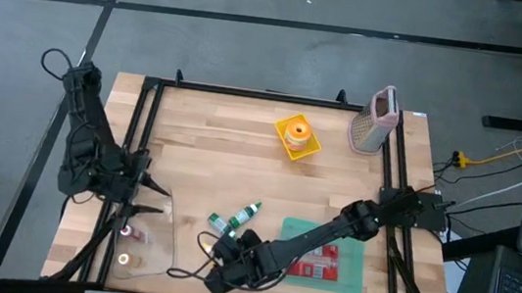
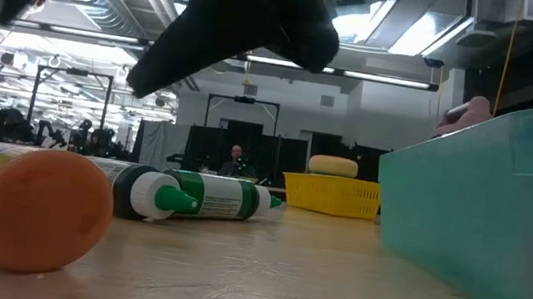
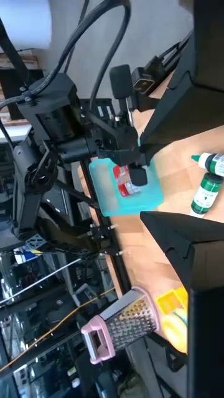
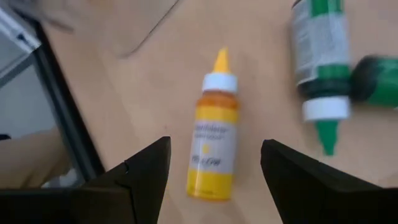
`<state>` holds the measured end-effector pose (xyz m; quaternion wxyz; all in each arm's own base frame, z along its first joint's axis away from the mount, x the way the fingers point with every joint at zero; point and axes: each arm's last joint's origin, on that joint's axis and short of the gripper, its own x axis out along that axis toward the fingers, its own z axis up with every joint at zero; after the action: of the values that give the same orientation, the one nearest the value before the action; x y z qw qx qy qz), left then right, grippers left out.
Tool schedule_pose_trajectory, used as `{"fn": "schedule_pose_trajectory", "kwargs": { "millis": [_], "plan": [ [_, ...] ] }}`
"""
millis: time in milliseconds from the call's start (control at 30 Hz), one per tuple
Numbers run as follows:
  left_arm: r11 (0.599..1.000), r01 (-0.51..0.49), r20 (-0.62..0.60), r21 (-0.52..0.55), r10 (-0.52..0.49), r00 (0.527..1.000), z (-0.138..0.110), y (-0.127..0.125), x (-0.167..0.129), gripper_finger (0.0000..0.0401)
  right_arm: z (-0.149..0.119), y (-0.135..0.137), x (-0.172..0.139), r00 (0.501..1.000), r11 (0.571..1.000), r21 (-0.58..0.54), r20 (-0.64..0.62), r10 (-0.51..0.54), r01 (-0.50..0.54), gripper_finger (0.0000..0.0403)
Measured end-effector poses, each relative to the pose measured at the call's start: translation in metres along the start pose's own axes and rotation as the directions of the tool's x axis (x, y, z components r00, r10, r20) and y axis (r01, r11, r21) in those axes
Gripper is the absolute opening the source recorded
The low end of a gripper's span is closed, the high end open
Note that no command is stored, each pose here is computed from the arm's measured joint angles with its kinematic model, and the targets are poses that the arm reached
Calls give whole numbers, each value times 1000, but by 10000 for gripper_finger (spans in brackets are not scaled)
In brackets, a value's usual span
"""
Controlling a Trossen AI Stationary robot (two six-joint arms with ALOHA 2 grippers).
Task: Pick & Place Food Item
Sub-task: Put the yellow food coloring bottle into the transparent bin
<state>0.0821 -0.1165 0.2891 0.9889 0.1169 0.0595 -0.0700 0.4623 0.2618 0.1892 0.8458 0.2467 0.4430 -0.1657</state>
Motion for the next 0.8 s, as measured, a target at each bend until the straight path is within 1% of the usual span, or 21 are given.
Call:
{"fn": "schedule_pose_trajectory", "kwargs": {
  "millis": [233, 333, 400, 467, 633, 800],
  "plan": [
    [1000, 3, -11, 5, -2, 1000, -2, -6, 1, 184, -12, 5, 14, 998, 999, 21, -55, 42, -41, 247],
    [1000, 1, -19, 21, -1, 1000, -3, -9, 3, 184, -22, 2, 29, 993, 999, 13, -114, 31, -30, 247],
    [1000, -1, -25, 29, 2, 1000, -4, -10, 4, 184, -25, 0, 34, 989, 1000, 4, -147, 20, -20, 247],
    [1000, -3, -26, 31, 3, 1000, -4, -11, 4, 184, -24, -1, 37, 987, 1000, 7, -157, 25, -24, 247],
    [1000, -5, -27, 28, 5, 1000, -4, -11, 4, 184, -18, -7, 41, 990, 1000, 4, -142, -7, 8, 244],
    [999, -4, -27, 32, 5, 1000, -4, -11, 4, 184, -14, -10, 43, 989, 1000, -6, -150, -10, 9, 220]
  ]
}}
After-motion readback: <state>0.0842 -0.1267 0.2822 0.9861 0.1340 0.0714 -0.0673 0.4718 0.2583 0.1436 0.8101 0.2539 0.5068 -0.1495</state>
